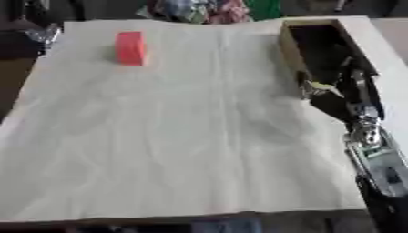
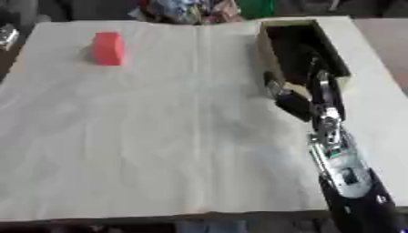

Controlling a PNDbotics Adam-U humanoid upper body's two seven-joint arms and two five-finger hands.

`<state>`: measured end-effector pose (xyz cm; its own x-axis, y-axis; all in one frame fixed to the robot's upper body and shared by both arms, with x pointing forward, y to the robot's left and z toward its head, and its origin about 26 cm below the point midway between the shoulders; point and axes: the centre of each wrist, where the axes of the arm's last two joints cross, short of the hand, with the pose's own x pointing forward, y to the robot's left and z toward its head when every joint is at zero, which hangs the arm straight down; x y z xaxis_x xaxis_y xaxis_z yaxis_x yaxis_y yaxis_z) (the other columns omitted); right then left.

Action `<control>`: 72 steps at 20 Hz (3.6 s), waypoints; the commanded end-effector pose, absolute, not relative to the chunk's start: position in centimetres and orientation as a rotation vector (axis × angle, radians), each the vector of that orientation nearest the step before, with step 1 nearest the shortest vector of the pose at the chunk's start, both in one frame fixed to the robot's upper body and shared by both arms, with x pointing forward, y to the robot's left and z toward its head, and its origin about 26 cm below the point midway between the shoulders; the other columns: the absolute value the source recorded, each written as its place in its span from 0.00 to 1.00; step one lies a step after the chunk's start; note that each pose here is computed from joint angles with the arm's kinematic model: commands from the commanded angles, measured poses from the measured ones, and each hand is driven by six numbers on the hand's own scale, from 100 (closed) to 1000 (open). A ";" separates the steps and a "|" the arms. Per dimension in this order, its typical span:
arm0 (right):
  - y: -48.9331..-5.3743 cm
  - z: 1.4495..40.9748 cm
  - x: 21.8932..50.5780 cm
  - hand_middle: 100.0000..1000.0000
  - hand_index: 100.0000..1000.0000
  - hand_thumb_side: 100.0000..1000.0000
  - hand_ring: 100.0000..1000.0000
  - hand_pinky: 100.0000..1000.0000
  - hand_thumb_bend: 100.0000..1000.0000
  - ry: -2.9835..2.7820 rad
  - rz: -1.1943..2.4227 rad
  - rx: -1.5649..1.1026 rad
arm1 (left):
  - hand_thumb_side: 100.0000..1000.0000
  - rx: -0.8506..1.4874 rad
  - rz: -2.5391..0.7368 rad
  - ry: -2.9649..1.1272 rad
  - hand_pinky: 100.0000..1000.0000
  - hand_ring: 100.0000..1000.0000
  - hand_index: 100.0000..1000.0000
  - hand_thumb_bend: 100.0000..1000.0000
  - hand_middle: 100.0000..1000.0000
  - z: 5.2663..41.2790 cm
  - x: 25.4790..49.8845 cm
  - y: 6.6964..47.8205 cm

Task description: Pick up objects on the table and place them in the box.

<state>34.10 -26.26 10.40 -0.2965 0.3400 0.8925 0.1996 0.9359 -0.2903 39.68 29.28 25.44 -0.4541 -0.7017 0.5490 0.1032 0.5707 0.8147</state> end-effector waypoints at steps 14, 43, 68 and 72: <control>-26.1 11.2 34.3 0.84 0.95 0.08 0.80 0.71 0.30 -1.911 0.196 -0.392 | 0.06 0.887 -1.365 -1.591 0.75 0.76 0.82 0.47 0.82 26.9 45.3 28.3; -23.8 13.9 34.7 0.83 0.94 0.07 0.79 0.69 0.29 -2.033 0.253 -0.312 | 0.07 1.291 -1.235 -1.281 0.85 0.84 0.89 0.66 0.86 25.3 47.9 35.1; -23.5 14.0 34.9 0.83 0.93 0.07 0.79 0.69 0.28 -2.036 0.246 -0.296 | 0.10 1.237 -1.218 -1.166 0.86 0.85 0.90 0.58 0.89 23.2 47.9 36.6; -23.4 14.1 34.9 0.83 0.93 0.07 0.79 0.69 0.28 -2.040 0.247 -0.294 | 0.10 1.266 -1.201 -1.173 0.85 0.84 0.89 0.54 0.88 22.7 47.9 36.4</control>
